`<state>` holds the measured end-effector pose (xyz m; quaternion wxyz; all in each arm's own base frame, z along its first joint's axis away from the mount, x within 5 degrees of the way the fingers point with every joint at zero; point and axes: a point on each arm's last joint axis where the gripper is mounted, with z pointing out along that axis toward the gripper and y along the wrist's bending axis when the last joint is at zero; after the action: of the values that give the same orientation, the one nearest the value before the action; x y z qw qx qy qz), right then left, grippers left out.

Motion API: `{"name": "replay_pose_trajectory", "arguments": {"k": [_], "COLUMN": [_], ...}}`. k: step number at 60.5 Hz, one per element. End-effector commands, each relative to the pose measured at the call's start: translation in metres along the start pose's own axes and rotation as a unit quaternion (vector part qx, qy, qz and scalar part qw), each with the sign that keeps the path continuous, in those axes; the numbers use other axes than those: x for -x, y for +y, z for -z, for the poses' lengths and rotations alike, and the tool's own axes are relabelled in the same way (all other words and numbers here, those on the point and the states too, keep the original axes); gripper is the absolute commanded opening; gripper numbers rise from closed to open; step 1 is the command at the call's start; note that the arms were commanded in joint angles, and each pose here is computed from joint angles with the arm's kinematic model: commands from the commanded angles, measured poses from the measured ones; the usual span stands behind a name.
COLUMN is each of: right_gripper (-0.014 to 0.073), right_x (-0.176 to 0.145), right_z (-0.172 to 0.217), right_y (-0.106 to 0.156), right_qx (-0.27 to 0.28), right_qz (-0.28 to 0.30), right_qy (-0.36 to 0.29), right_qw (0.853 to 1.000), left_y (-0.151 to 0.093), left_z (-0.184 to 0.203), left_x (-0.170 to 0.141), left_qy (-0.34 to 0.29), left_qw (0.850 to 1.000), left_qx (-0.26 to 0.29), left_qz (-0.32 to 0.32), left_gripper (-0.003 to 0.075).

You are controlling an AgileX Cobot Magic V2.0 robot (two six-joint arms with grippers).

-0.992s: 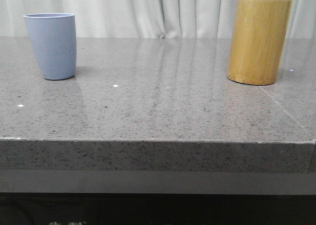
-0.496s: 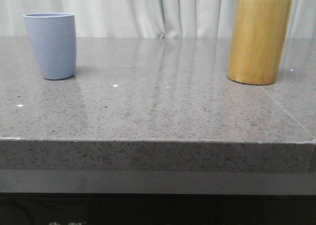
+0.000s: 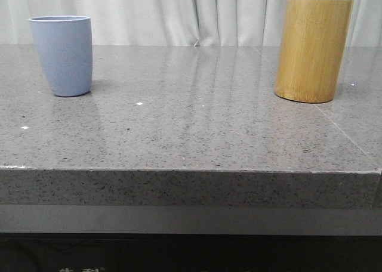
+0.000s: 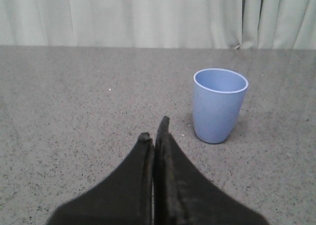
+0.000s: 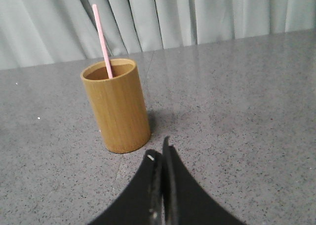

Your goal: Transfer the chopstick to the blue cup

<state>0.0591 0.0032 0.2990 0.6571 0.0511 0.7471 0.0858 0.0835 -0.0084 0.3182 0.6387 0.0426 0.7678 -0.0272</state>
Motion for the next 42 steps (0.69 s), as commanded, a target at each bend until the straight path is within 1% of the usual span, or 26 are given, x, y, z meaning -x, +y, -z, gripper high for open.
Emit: {"name": "replay_pose_trajectory", "arguments": {"k": [1,11,15,18,21,22,25,26,28,29,32,33,36,39,42], "right_gripper": [-0.0066,-0.0062,-0.0031,0.0019,0.0102,0.0127,0.0237,0.0267,0.0346,0.0393,0.0483,0.0524,0.0603,0.0654,0.0664], "right_x": [0.0187,0.0215,0.0224,0.0229,0.0231,0.0231,0.0231,0.0231,0.0231,0.0231,0.0231,0.0231,0.0233,0.0233,0.0233], "right_z": [-0.01,-0.0171,-0.017,-0.017,-0.017,-0.017,-0.017,-0.017,-0.017,-0.017,-0.017,-0.017,-0.017,-0.017,-0.017], "right_y": [0.0039,0.0047,0.005,0.0051,0.0051,0.0051,0.0051,0.0051,0.0051,0.0051,0.0051,0.0051,0.0052,0.0052,0.0052], "right_qx": [0.003,0.006,0.007,0.008,0.008,0.008,0.008,0.008,0.008,0.008,0.008,0.008,0.008,0.008,0.008], "right_qz": [0.004,0.005,0.005,0.005,0.005,0.005,0.005,0.005,0.005,0.005,0.005,0.005,0.005,0.005,0.005], "right_qy": [-0.02,-0.028,-0.033,-0.035,-0.036,-0.036,-0.036,-0.036,-0.036,-0.036,-0.036,-0.037,-0.038,-0.038,-0.038], "right_qw": [1.0,1.0,0.999,0.999,0.999,0.999,0.999,0.999,0.999,0.999,0.999,0.999,0.999,0.999,0.999], "left_y": [0.0012,0.0016,0.0017,0.0017,0.0016,0.0016,0.0016,0.0017,0.0017,0.0017,0.0019,0.002,0.0022,0.0026,0.0025], "left_z": [-0.0104,-0.0157,-0.0157,-0.0157,-0.0157,-0.0157,-0.0157,-0.0157,-0.0157,-0.0157,-0.0156,-0.0155,-0.0154,-0.0154,-0.0156], "left_x": [0.0189,0.0198,0.02,0.02,0.0198,0.0198,0.0198,0.02,0.0204,0.0206,0.022,0.0225,0.0243,0.0262,0.0285], "left_qy": [-0.025,-0.026,-0.027,-0.027,-0.026,-0.026,-0.026,-0.027,-0.029,-0.03,-0.038,-0.04,-0.05,-0.066,-0.078], "left_qw": [1.0,1.0,1.0,1.0,1.0,1.0,1.0,1.0,1.0,1.0,0.999,0.999,0.999,0.998,0.997], "left_qx": [0.002,0.004,0.004,0.004,0.004,0.004,0.004,0.004,0.004,0.004,0.005,0.006,0.007,0.009,0.007], "left_qz": [0.007,0.007,0.007,0.007,0.007,0.007,0.007,0.007,0.007,0.007,0.007,0.007,0.007,0.007,0.022], "left_gripper": [-0.0018,-0.0011,0.0032,0.0105,0.0197,0.0242,0.0338,0.0386,0.0447,0.0489,0.0567,0.0584,0.0619,0.0621,0.062]}}
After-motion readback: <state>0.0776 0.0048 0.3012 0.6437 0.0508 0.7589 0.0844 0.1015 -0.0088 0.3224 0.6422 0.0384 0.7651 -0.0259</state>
